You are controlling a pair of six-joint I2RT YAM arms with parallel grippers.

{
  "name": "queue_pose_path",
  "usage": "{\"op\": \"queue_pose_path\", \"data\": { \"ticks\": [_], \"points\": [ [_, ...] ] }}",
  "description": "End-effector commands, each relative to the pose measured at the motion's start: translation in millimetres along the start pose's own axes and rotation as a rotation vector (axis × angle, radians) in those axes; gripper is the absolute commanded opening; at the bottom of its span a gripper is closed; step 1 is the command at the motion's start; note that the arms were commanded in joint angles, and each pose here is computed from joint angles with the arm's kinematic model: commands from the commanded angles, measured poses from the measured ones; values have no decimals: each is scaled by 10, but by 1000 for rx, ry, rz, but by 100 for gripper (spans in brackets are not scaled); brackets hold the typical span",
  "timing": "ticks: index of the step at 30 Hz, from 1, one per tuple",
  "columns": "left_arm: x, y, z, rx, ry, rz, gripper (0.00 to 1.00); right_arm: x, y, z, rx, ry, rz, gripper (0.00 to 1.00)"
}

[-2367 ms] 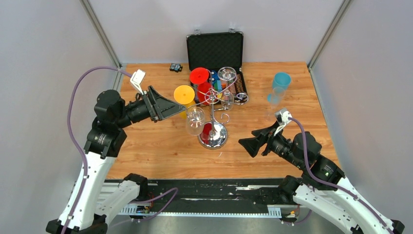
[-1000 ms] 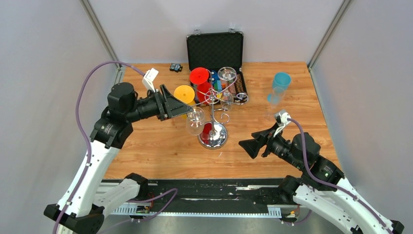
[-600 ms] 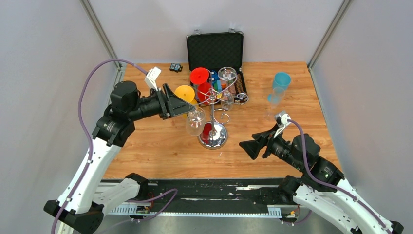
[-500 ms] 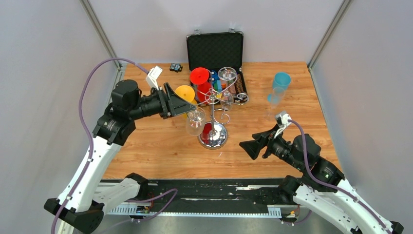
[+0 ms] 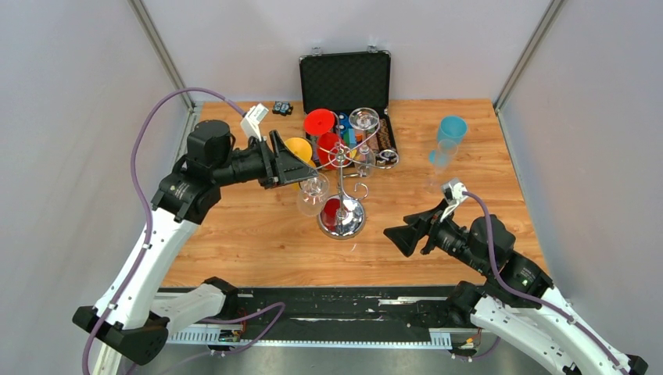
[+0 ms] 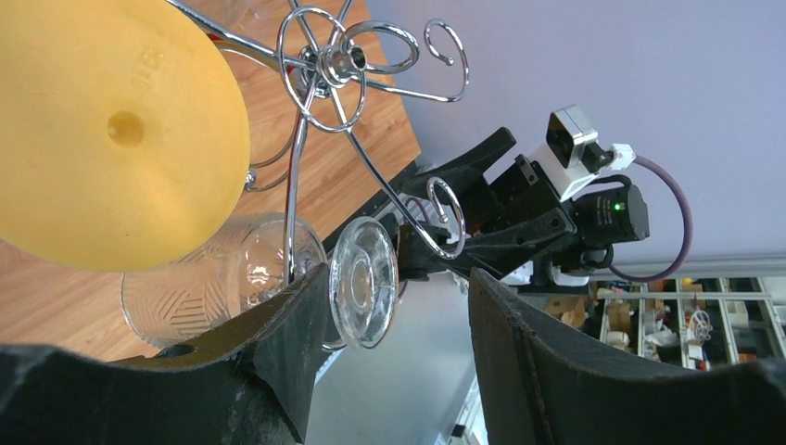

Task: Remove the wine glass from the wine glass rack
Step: Pick up the wine glass from the wine rack.

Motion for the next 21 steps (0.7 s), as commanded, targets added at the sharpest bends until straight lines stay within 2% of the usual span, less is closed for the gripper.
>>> {"op": "queue_pose_path", "data": {
  "ticks": [1,21],
  "points": [
    [12,89,109,38,74,-89,64,3,23,-1,-18,-20,-26,77],
    [-93,117,66,81,149,-229,54,-19,13,31,12,-35,-44,78]
  ]
}}
Point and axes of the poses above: each gripper's point midway between its finger pads, its own x axis back along the fingers, its own y axis along the line the jaws close on, z = x × y, the point moved 9 cm from there along x, back along the fingers, and after that the axes turned 11 degrees about x, right-handed, at the moved point
